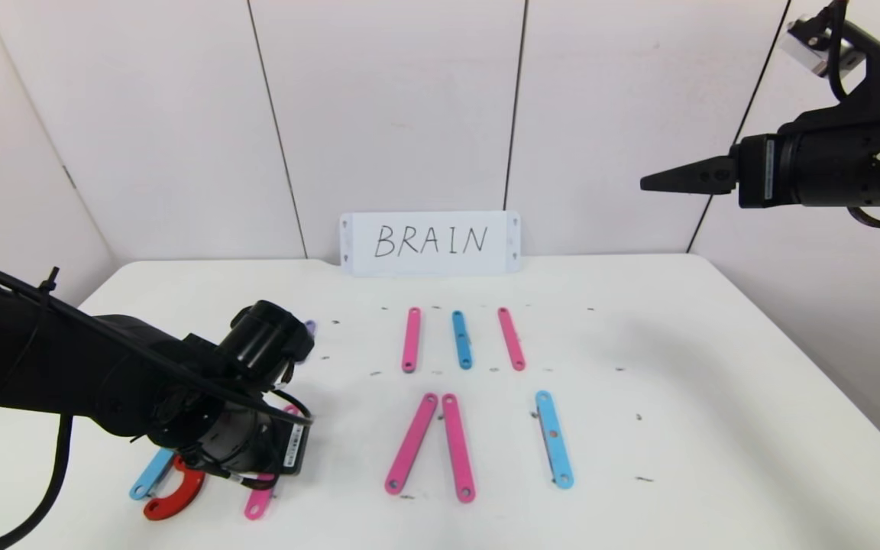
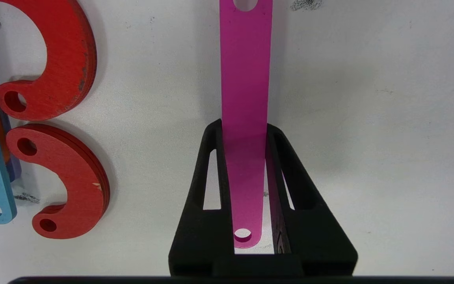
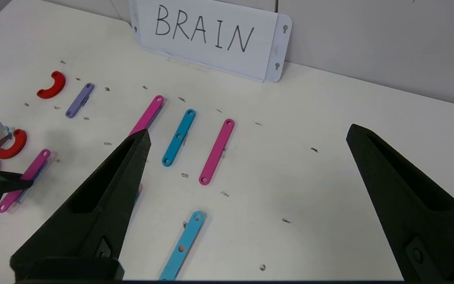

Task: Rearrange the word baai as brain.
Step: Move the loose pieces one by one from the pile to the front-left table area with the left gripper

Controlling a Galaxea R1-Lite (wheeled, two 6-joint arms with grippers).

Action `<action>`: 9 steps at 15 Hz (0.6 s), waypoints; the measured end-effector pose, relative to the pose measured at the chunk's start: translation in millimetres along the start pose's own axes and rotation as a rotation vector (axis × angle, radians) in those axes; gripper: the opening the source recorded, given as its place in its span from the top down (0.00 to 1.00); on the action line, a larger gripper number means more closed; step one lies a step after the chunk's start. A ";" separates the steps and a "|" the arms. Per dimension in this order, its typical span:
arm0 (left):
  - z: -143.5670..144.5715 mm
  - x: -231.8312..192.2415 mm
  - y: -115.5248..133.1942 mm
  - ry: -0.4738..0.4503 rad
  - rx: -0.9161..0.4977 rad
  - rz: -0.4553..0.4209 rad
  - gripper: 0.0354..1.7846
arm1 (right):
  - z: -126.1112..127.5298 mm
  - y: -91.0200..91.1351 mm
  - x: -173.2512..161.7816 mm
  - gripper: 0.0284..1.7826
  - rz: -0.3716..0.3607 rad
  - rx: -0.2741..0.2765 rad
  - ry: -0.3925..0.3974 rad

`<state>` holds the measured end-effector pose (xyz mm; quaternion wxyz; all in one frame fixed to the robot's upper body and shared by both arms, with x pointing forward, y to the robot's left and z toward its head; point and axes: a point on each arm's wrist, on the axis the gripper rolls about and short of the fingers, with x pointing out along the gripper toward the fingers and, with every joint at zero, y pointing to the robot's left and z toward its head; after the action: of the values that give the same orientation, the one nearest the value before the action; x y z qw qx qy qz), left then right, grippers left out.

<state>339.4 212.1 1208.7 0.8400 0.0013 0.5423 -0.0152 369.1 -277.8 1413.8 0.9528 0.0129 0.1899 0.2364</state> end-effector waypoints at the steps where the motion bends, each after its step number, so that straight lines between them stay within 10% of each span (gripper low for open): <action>1: -0.1 -0.1 0.1 0.000 0.001 0.000 0.86 | -0.1 0.1 0.4 0.02 0.001 -0.001 0.001; 9: -0.3 -0.7 0.2 0.001 0.001 -0.003 0.72 | -1.3 0.0 1.5 0.02 0.001 -0.003 0.006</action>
<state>338.8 212.4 1209.2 0.8397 0.0010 0.5428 -0.0168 369.8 -277.2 1412.0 0.9522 0.0111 0.1925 0.2371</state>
